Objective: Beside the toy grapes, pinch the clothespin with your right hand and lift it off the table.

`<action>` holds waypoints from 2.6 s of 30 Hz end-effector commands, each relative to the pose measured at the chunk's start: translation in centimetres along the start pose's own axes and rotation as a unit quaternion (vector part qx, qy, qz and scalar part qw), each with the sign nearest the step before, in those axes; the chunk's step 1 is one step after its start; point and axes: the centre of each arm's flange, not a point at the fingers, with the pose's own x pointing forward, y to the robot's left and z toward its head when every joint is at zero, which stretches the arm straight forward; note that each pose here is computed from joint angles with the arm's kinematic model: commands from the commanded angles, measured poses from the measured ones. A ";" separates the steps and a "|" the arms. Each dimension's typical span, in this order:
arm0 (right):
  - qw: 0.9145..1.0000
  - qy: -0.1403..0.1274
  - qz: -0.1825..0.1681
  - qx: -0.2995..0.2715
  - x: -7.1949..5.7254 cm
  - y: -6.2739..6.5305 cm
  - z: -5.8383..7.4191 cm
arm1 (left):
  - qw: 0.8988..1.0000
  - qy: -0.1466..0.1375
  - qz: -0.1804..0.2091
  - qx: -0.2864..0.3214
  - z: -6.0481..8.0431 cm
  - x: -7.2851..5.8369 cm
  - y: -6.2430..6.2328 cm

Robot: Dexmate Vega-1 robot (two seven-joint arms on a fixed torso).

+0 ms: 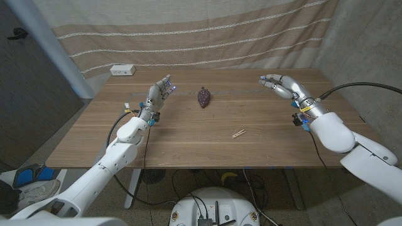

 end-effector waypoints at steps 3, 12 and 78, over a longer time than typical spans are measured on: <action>0.999 0.011 0.000 -0.043 -0.2 0.8 0.9 | 1.000 0.001 -0.003 0.001 0.1 0.1 -0.2; 0.996 0.025 -0.004 -0.080 -0.5 1.4 1.5 | 1.000 0.003 -0.005 0.000 0.0 0.1 -0.4; 0.975 0.052 0.061 -0.209 -1.3 6.1 2.6 | 1.000 0.004 -0.013 0.009 0.9 -1.2 -1.3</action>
